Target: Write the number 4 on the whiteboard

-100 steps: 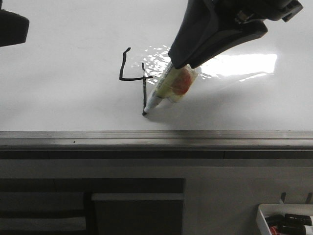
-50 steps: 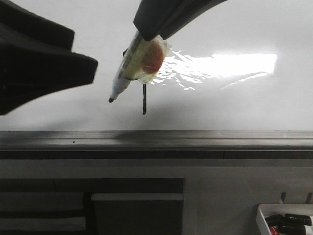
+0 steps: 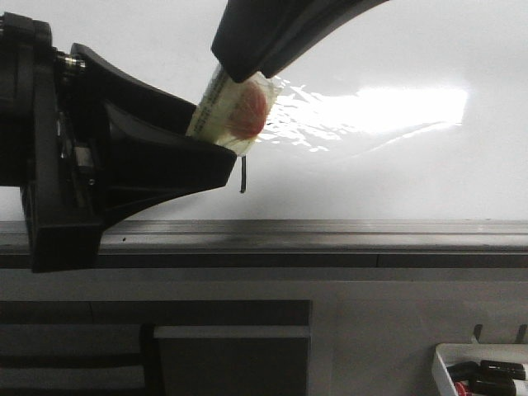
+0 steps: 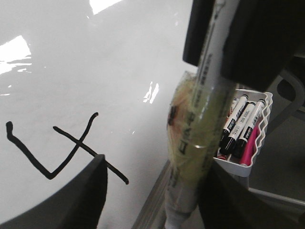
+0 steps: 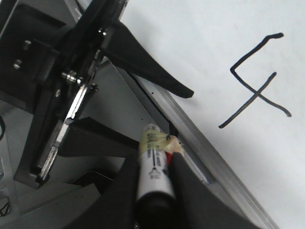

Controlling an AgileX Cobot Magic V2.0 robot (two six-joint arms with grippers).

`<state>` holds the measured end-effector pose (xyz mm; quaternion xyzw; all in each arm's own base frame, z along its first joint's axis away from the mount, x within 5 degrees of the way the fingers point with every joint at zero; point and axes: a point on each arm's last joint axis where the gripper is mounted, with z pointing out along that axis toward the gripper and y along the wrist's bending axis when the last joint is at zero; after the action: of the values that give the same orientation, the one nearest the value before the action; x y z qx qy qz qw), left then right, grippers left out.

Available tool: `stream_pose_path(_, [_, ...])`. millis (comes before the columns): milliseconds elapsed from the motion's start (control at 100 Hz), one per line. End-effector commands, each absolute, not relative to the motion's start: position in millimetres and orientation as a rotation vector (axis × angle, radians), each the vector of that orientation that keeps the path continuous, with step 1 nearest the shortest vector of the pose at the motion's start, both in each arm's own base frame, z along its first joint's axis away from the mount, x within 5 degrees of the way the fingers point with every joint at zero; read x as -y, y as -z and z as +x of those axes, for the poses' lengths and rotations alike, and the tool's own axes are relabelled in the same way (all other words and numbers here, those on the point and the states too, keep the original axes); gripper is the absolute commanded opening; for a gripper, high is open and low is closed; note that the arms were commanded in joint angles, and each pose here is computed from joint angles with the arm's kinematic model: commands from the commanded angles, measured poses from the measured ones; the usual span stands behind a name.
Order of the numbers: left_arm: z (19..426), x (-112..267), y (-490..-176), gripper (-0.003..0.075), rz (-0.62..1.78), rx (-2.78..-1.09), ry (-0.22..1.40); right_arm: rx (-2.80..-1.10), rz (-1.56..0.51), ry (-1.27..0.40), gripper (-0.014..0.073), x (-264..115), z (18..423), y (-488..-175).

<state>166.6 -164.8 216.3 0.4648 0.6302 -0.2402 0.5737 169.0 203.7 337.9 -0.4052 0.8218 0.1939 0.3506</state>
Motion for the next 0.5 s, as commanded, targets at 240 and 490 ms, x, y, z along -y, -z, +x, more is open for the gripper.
stream_pose_path(240, [162.7,172.4,-232.7,-0.002,1.133,-1.334,0.605,-2.019,-1.007,-0.539,-0.0062,-203.0,167.5,-360.4])
stream_pose_path(490, [162.3,171.8,-231.2,-0.002,1.11,-1.369,0.632,-2.011,-1.01,-0.537,0.0141,-203.2,167.7,-360.8])
